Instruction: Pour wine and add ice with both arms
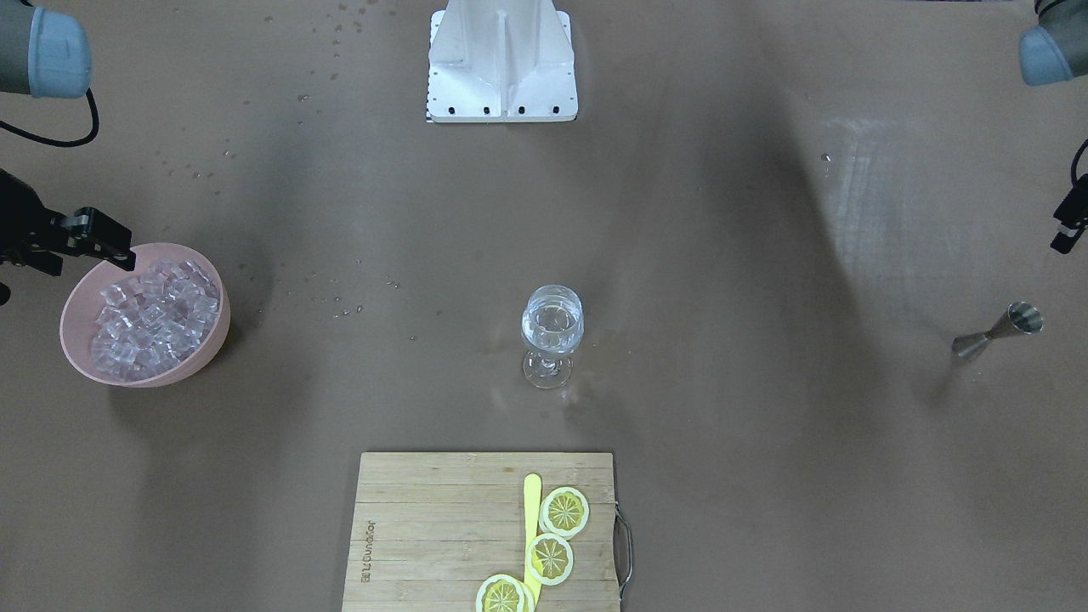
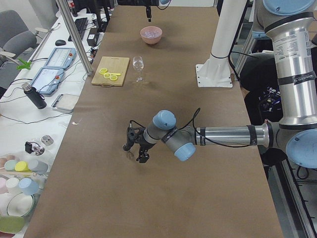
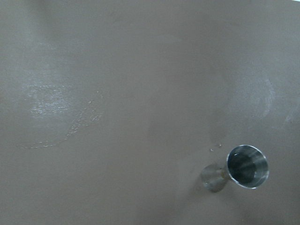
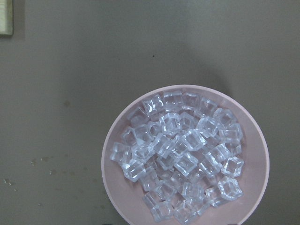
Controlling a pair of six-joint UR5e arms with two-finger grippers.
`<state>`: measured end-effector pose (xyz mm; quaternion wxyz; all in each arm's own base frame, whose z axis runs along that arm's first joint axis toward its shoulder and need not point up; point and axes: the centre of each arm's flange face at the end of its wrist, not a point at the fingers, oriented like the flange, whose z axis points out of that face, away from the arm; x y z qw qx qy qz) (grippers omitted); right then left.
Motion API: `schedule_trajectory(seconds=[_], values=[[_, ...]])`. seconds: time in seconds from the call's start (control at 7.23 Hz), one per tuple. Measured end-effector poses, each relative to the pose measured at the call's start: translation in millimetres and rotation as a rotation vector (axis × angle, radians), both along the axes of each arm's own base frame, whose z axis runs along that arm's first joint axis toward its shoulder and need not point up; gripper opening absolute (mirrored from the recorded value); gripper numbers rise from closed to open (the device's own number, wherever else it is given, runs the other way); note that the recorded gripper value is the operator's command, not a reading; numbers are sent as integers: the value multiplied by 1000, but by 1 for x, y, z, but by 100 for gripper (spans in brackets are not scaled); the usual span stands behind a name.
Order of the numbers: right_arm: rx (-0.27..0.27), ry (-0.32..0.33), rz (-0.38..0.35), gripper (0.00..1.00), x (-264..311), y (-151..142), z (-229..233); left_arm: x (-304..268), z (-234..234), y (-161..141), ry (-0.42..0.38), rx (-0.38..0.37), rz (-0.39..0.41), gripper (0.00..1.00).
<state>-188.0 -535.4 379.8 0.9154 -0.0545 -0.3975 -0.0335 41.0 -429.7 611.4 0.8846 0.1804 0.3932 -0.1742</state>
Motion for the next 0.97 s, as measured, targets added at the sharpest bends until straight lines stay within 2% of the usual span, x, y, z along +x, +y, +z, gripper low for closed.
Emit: schedule_trajectory(seconds=[0.42, 0.69, 0.97], values=[[-13, 53, -37, 68, -19, 17, 61, 12, -8, 5, -19, 102, -96, 97], [-19, 58, -40, 55, -24, 18, 108, 38, 1, 9, -74, 197, -155, 97], [-26, 52, -31, 55, -33, 16, 110, 61, 15, 15, -109, 236, -154, 97]])
